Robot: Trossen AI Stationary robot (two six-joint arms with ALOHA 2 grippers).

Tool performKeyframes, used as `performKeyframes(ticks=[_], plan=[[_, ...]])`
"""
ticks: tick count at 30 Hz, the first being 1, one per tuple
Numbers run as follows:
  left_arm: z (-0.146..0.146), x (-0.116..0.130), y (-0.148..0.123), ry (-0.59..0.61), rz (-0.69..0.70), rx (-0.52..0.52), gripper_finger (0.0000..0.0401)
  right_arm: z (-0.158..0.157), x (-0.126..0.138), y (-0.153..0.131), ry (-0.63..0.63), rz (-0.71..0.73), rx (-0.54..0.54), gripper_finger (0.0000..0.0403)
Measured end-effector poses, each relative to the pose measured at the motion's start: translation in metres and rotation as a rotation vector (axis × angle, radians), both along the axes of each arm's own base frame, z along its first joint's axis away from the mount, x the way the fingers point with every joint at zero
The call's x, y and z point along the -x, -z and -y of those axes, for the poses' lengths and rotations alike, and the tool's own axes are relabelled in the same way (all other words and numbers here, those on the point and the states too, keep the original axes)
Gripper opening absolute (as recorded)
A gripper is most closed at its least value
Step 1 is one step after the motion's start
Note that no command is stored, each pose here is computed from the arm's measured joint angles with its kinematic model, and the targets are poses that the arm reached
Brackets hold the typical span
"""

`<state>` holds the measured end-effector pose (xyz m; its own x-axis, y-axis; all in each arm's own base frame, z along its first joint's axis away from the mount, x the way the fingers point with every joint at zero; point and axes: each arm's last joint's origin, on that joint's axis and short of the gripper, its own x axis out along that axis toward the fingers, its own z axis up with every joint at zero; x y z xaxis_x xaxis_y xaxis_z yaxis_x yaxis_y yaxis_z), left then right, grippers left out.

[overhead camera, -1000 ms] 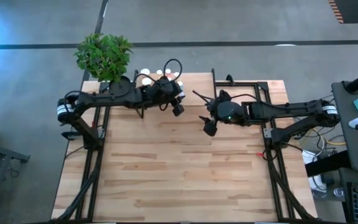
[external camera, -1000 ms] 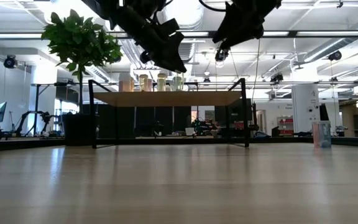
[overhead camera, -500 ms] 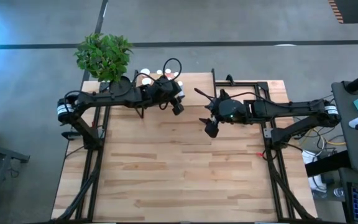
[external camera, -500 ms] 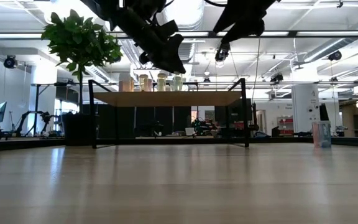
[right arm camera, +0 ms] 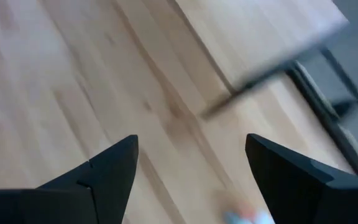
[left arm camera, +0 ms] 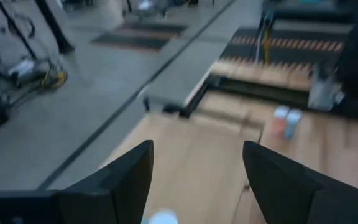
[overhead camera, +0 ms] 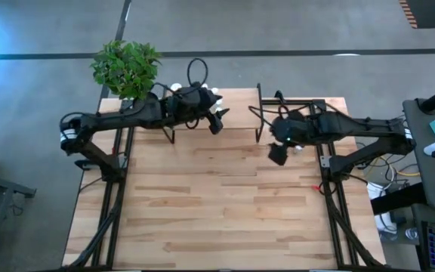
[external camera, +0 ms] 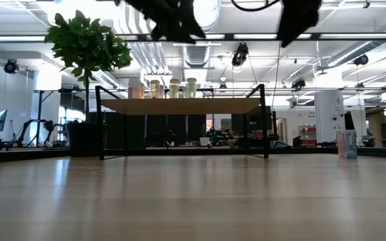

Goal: Pick and place medicine bottles onto shelf by color
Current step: Put the blue pill bottle on the shelf

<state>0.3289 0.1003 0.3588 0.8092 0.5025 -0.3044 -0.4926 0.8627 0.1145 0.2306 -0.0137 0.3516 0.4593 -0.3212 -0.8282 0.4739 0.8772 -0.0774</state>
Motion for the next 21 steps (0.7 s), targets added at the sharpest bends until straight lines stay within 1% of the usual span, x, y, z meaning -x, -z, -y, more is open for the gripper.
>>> performKeyframes(ticks=[3, 5, 7, 9, 13, 16, 18, 21], plan=[[0.004, 0.001, -0.016, 0.01, 0.051, -0.014, 0.023, 0.001, 0.019, -0.005, 0.045, -0.121, 0.03, 0.0286], [0.005, 0.001, -0.022, 0.015, 0.064, -0.018, 0.0231, 0.0, 0.033, -0.004, 0.094, -0.16, 0.036, 0.0286], [0.006, 0.001, -0.026, 0.017, 0.077, -0.021, 0.0231, -0.001, 0.049, 0.001, 0.147, -0.156, 0.038, 0.0286], [0.007, 0.001, -0.026, 0.02, 0.079, -0.022, 0.0231, -0.002, 0.064, 0.007, 0.207, -0.121, 0.045, 0.0286], [0.008, 0.001, -0.026, 0.024, 0.074, -0.02, 0.0231, -0.002, 0.087, 0.027, 0.304, -0.101, 0.081, 0.0286], [0.008, 0.0, -0.026, 0.026, 0.073, -0.027, 0.0231, -0.001, 0.097, 0.047, 0.34, -0.133, 0.073, 0.0286], [0.007, 0.001, -0.026, 0.029, 0.064, -0.039, 0.0231, -0.002, 0.1, 0.058, 0.403, -0.138, 0.039, 0.0286], [0.008, 0.001, -0.031, 0.052, 0.047, -0.097, 0.0231, -0.003, 0.102, 0.073, 0.471, -0.109, 0.038, 0.0285]])
